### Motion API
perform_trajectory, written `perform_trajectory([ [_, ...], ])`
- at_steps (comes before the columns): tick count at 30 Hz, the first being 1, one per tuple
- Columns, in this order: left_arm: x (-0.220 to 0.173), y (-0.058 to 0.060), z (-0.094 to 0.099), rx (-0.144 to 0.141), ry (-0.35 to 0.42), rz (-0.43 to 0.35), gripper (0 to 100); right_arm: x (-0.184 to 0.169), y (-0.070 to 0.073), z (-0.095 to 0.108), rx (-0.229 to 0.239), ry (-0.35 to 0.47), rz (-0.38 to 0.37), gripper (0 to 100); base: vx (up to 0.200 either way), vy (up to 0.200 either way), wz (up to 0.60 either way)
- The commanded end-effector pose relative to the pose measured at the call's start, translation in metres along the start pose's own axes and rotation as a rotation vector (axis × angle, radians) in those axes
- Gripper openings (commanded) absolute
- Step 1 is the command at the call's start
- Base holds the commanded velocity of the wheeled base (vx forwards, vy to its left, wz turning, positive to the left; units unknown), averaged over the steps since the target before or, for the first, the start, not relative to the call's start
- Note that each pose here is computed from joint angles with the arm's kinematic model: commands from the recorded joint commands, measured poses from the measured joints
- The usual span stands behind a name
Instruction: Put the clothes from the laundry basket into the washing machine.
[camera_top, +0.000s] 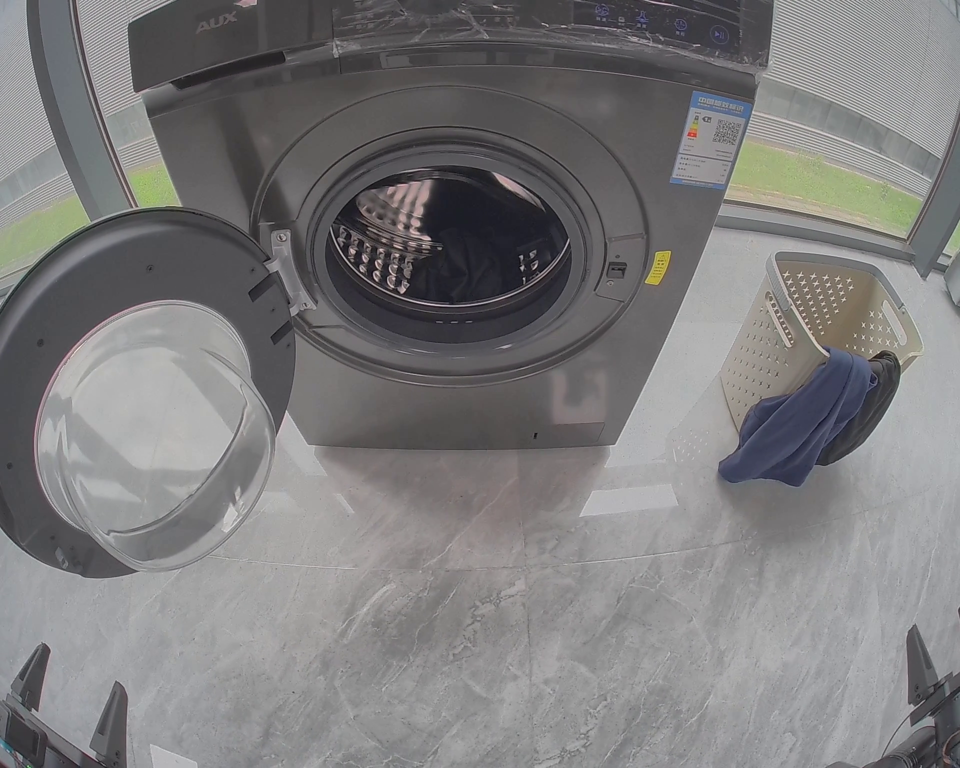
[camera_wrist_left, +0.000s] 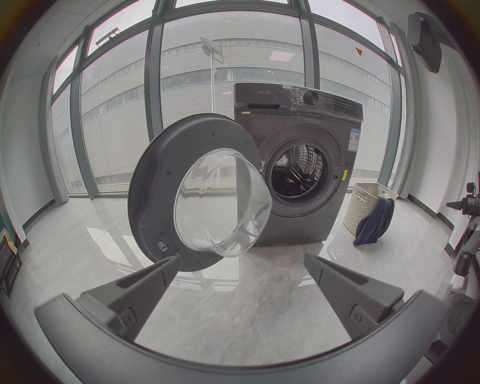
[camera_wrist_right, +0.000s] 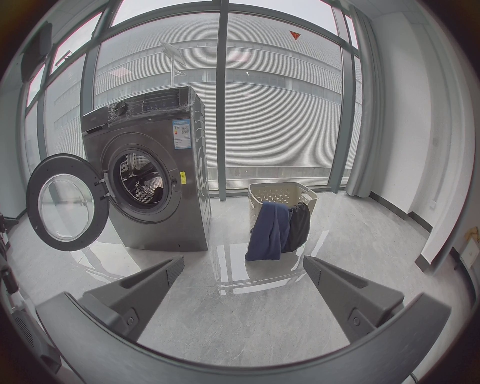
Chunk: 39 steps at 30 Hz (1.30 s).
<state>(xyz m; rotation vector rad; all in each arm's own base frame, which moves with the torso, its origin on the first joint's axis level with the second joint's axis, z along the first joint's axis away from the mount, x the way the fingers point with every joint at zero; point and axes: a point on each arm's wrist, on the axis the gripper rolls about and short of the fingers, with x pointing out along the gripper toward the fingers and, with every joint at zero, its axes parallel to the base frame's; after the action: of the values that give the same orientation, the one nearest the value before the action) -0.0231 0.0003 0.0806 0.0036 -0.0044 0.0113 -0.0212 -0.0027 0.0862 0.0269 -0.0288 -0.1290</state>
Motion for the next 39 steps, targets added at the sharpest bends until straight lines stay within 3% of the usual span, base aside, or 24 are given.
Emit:
perform_trajectory([
  [1,0.0008,0.0,-0.005,0.0,0.011,-0.001,100,-0.0022,0.0011,-0.0089,-0.003,0.014,0.072,100,0.0,-0.2,0.0],
  [3,0.0008,0.0,-0.005,-0.002,0.011,0.001,100,-0.0027,0.0017,-0.0106,-0.019,0.041,0.107,100,0.0,-0.2,0.0],
  [23,0.0008,0.0,-0.005,-0.022,0.011,0.003,100,-0.0025,0.0015,-0.0105,-0.025,0.035,0.101,100,0.0,-0.2,0.0],
  [39,0.0008,0.0,-0.005,-0.019,0.011,0.003,100,-0.0025,0.0015,-0.0105,-0.025,0.035,0.101,100,0.0,-0.2,0.0],
])
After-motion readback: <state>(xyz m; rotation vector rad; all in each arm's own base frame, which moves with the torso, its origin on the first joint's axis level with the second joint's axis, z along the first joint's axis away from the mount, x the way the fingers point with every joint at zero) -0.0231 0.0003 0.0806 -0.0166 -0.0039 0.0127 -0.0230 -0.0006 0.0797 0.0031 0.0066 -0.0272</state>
